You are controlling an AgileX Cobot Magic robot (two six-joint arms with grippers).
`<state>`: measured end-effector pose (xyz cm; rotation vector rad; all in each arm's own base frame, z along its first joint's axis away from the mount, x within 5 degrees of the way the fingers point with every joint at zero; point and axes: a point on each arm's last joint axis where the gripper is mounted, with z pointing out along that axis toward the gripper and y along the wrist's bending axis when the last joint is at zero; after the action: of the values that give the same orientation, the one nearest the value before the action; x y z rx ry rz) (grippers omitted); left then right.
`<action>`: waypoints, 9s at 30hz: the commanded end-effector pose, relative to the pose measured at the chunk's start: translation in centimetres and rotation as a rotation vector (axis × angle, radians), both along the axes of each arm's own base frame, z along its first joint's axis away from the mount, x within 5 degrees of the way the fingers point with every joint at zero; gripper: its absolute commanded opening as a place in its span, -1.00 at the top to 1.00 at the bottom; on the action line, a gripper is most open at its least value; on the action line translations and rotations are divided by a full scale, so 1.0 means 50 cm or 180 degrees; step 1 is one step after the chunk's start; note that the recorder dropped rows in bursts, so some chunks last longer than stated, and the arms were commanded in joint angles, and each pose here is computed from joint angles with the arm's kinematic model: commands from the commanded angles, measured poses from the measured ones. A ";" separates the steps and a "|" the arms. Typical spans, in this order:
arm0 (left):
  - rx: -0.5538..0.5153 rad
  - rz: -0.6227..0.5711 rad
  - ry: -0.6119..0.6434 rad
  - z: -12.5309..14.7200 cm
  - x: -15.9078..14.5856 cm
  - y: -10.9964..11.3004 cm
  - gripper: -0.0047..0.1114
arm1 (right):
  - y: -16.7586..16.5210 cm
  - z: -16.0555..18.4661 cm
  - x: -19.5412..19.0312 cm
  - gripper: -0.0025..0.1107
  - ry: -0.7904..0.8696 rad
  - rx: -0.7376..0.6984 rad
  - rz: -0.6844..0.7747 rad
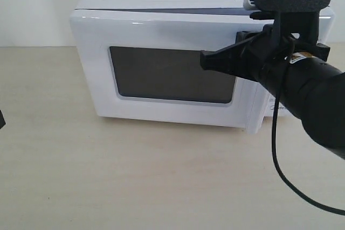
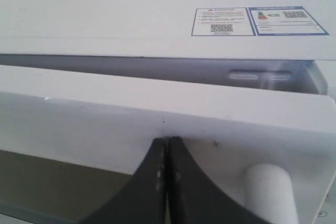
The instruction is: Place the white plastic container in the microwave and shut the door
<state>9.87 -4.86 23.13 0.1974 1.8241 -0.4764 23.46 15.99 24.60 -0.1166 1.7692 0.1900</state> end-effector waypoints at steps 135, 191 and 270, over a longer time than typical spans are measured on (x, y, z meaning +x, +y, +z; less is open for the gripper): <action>-0.0014 0.0013 -0.0013 0.000 -0.001 0.001 0.84 | -0.119 0.015 -0.214 0.96 0.0046 0.0254 0.0796; -0.0013 0.0034 -0.0023 0.001 0.000 0.002 0.84 | -0.242 0.053 -0.256 0.96 -0.0064 0.0113 0.0534; -0.0013 0.0026 -0.0020 0.001 0.000 0.002 0.84 | -0.315 -0.126 -0.362 0.96 0.0120 -0.0382 -0.0409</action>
<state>9.90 -4.82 23.15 0.1954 1.8215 -0.4708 5.38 0.34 18.24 -0.0991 1.8235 0.0077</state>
